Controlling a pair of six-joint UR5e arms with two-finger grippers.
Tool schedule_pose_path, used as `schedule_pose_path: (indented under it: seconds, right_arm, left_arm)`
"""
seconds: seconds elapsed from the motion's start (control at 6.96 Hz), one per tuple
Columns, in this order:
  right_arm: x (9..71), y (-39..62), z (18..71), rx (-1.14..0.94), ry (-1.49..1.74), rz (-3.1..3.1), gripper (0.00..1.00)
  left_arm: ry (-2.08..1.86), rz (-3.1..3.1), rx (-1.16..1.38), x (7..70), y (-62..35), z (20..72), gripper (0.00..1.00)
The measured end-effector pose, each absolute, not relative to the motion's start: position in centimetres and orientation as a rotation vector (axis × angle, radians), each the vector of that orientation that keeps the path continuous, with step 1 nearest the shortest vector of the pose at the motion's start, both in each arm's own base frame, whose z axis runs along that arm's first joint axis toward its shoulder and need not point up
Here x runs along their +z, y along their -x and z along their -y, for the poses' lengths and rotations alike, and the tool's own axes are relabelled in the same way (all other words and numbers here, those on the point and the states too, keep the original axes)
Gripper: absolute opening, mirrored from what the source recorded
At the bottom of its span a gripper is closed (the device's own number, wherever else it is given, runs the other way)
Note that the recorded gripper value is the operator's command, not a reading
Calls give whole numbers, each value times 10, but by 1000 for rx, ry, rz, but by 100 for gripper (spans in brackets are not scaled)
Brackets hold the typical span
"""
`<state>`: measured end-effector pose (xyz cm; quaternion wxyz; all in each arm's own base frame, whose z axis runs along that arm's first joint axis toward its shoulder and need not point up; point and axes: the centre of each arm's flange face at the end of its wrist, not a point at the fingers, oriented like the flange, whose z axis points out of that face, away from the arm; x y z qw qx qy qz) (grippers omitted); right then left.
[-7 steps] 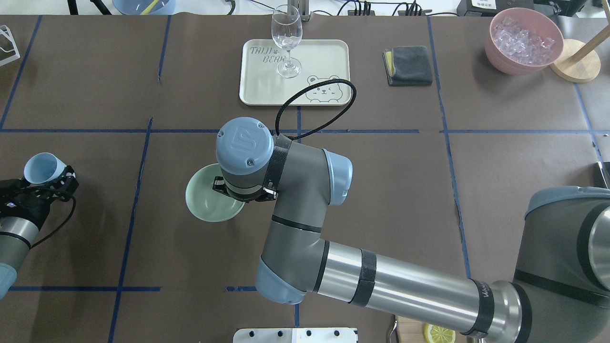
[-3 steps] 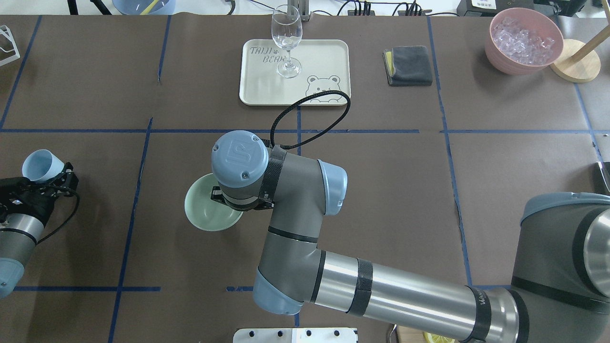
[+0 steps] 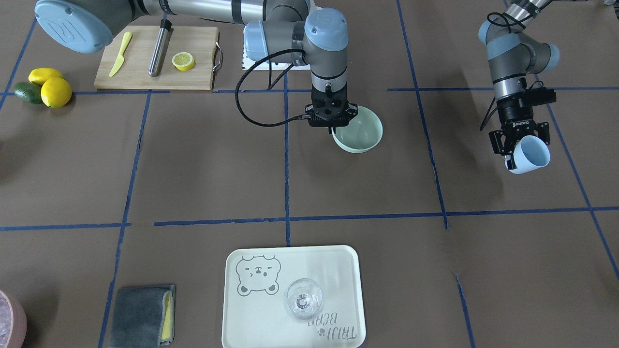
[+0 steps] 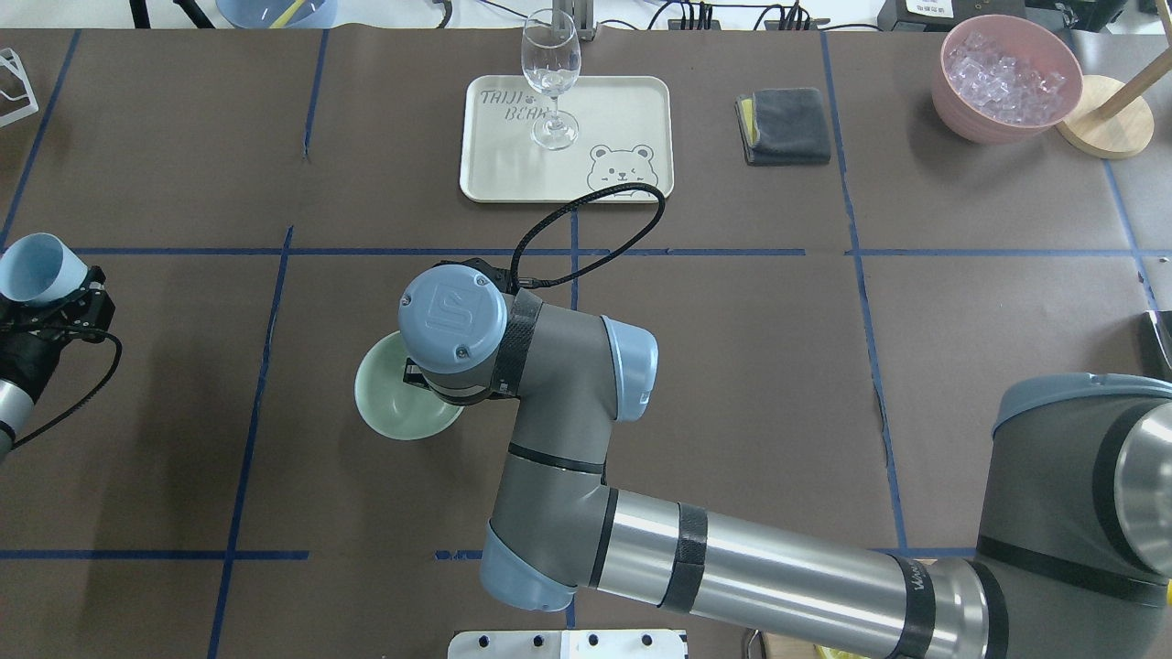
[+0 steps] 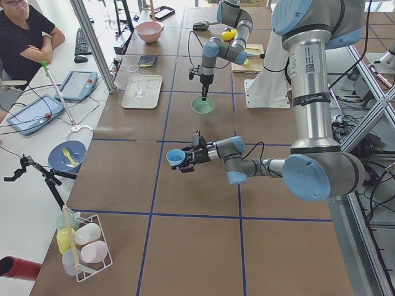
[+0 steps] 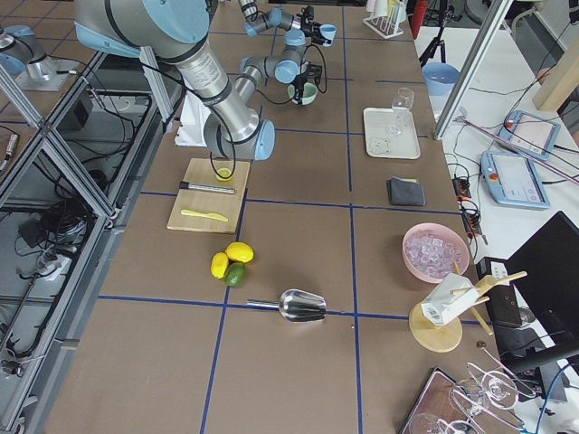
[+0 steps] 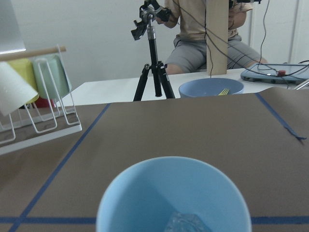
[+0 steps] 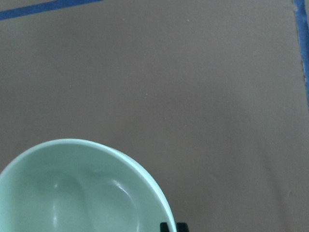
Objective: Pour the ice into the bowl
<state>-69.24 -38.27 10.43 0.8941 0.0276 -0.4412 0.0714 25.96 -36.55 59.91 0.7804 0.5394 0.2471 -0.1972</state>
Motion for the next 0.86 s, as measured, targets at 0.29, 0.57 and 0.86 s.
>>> schedule_pose_path:
  seconds: [0.29, 0.57, 0.86]
  right_arm:
    - [109, 699, 388, 161, -70, 944, 100]
    - [102, 695, 394, 190, -72, 999, 100]
    - [95, 661, 411, 213, -65, 1054, 100]
  left_arm:
    - [-1198, -537, -409, 592, -248, 365, 0]
    - [-1205, -551, -411, 585, -252, 367, 0]
    - [-1219, -569, -403, 571, -266, 372, 0]
